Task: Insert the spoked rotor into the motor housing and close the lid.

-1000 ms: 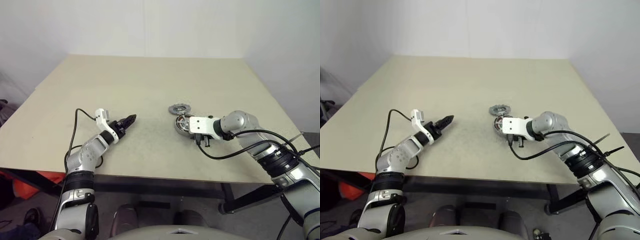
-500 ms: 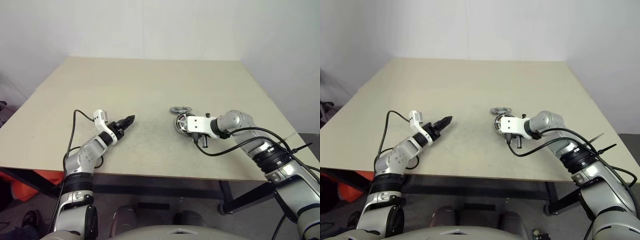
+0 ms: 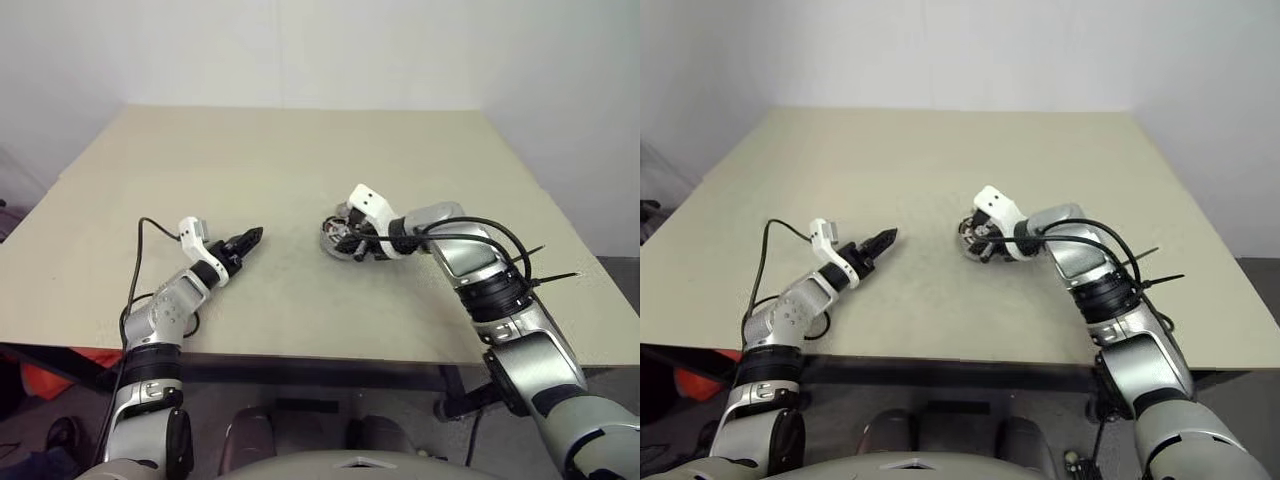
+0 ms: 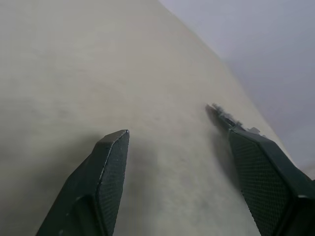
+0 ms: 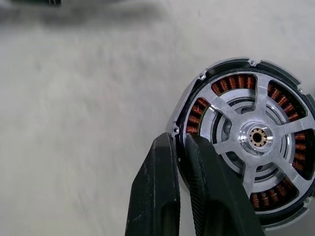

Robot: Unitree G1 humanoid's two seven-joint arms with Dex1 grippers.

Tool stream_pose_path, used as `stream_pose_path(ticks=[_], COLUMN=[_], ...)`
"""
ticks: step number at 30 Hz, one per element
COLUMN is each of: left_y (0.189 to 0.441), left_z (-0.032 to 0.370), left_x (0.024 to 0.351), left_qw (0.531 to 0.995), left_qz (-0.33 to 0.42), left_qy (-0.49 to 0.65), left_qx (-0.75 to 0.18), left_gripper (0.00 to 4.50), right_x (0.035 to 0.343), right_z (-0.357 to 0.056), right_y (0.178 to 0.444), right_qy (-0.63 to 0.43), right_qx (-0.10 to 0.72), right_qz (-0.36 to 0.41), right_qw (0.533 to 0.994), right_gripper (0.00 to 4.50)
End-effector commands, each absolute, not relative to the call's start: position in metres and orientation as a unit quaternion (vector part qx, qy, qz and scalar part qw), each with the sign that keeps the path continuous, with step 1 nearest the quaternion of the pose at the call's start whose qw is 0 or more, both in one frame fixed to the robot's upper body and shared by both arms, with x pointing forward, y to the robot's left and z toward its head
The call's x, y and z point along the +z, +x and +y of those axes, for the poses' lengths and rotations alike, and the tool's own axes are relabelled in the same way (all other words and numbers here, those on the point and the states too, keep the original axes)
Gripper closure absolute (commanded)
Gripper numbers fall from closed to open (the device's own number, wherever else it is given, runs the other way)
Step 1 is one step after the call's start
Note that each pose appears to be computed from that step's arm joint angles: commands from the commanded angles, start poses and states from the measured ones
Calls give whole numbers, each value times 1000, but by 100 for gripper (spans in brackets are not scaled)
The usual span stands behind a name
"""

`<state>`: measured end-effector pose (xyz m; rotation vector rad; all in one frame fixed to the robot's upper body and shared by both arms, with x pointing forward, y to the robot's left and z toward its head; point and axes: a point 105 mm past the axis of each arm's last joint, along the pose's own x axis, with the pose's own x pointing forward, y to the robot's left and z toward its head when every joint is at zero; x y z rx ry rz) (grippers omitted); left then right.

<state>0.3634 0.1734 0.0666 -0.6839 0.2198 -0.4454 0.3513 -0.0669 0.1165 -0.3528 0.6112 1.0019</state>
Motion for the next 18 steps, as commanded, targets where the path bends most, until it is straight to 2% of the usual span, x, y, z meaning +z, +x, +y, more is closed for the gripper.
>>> stream_pose_path(ticks=[1,10,18], left_y=[366,360,354], left_z=[194,222,218], left_x=[79,87,84], left_qw=[922,932,933], left_qz=[75,58,60], left_qy=[-326,-320,-320], left_qx=[-195,-159,-155], left_gripper=[112,112,112], right_x=[145,130,105], right_z=[-46,-8,3], right_y=[351,346,368], right_qy=[-154,-131,-100], right_qx=[478,491,438], right_qz=[237,245,284], right_qw=[832,826,847], right_gripper=[449,449,449])
